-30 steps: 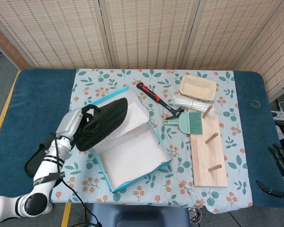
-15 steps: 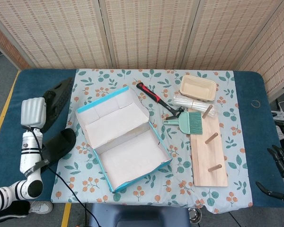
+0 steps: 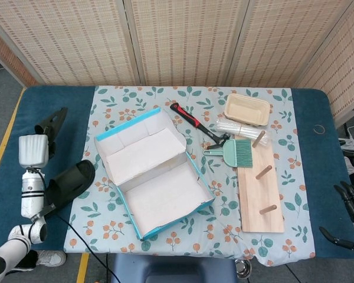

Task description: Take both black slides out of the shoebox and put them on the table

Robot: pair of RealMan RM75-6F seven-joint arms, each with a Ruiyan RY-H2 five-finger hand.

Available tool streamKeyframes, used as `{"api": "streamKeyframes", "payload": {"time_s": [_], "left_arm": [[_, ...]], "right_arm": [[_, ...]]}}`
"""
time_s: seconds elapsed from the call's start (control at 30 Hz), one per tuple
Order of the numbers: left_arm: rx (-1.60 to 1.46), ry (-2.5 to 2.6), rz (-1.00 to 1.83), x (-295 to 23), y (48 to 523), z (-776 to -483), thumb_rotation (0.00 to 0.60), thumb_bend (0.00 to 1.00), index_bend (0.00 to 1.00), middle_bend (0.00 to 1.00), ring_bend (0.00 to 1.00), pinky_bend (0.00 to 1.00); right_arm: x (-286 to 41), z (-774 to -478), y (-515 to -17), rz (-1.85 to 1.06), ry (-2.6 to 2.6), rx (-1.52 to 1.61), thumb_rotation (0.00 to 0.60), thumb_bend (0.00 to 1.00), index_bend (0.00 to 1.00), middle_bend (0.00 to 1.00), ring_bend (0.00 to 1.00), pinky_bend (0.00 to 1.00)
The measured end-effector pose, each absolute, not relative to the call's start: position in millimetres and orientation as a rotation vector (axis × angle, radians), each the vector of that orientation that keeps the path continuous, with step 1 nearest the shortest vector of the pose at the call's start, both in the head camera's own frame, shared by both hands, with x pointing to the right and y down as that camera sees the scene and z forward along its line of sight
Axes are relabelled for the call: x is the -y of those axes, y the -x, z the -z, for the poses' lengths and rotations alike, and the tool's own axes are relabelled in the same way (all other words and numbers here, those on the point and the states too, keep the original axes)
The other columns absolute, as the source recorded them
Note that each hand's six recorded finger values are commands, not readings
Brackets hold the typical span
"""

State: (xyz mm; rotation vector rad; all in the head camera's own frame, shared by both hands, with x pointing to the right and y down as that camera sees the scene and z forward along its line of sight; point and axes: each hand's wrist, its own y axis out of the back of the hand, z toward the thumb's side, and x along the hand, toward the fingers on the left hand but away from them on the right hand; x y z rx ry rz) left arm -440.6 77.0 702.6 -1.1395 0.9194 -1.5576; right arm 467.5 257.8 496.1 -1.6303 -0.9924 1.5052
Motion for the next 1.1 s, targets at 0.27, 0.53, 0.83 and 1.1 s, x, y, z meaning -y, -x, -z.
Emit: {"api": "streamKeyframes", "payload": {"time_s": [0.27, 0.53, 0.83, 1.1], "left_arm": [[-0.984, 1.321, 1.599, -109, 441, -740, 0.600, 0.56, 0.52, 0.56, 0.35, 0.36], [-1.118, 1.448, 1.617, -119, 440, -754, 0.600, 0.45, 0.09, 0.07, 0.00, 0.16], [-1.166, 1.546, 1.593, -120, 425, -754, 0.600, 0.37, 0.00, 0.00, 0.00, 0.09], [-1.196, 1.630, 1.509, -120, 402, -737, 0.600, 0.34, 0.00, 0.00, 0.00, 0.07]], "right_arm": [[-258, -500, -470, -1.541, 1.619, 0.978, 0.379, 0.15, 0.00, 0.00, 0.00, 0.04], [-259, -504, -470, -1.566, 1.617, 0.962, 0.380, 0.15, 0.00, 0.00, 0.00, 0.03], [-261, -497, -471, -1.573, 1.601, 0.982, 0.379, 0.15, 0.00, 0.00, 0.00, 0.03], [-261, -496, -473, -1.575, 1.601, 0.985, 0.379, 0.15, 0.00, 0.00, 0.00, 0.03]]}}
